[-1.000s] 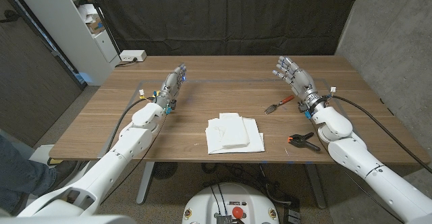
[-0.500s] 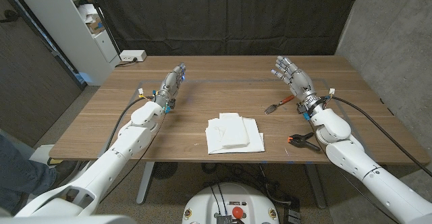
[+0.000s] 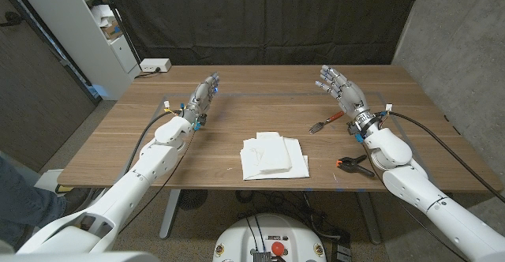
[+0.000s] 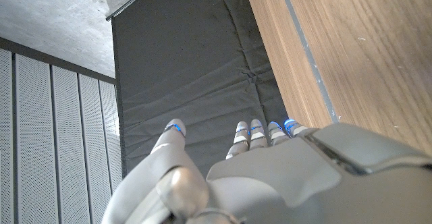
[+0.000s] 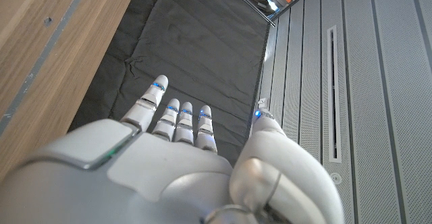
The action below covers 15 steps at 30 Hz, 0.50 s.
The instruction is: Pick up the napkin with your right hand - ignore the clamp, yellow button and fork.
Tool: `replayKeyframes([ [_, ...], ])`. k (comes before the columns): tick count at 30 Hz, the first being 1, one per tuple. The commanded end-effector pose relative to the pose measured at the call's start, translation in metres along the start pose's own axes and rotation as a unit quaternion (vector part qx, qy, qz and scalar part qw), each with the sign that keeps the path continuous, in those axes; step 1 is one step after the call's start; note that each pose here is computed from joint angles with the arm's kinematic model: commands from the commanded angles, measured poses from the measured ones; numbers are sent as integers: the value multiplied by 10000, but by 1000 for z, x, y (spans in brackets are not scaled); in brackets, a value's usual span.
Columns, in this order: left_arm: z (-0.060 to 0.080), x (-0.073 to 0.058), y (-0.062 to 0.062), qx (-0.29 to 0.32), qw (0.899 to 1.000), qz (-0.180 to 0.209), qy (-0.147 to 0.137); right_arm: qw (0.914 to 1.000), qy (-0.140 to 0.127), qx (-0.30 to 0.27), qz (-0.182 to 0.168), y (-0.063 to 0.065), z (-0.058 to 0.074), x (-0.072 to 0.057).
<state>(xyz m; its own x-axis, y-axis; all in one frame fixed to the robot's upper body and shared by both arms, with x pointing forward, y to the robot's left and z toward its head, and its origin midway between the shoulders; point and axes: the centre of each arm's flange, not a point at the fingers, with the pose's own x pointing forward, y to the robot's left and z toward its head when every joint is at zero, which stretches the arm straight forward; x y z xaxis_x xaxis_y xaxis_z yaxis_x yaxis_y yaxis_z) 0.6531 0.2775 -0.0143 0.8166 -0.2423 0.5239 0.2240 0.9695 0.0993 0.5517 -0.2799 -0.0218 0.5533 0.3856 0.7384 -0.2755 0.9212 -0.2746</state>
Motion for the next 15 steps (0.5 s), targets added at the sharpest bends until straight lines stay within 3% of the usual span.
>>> replayKeyframes([
  [1,0,2,-4,-33,10000,-34,-17,9995,-134,-210,187,3,10,-5],
  [15,-2,-4,-4,-11,10000,-22,27,9979,-255,-457,378,11,17,-11],
])
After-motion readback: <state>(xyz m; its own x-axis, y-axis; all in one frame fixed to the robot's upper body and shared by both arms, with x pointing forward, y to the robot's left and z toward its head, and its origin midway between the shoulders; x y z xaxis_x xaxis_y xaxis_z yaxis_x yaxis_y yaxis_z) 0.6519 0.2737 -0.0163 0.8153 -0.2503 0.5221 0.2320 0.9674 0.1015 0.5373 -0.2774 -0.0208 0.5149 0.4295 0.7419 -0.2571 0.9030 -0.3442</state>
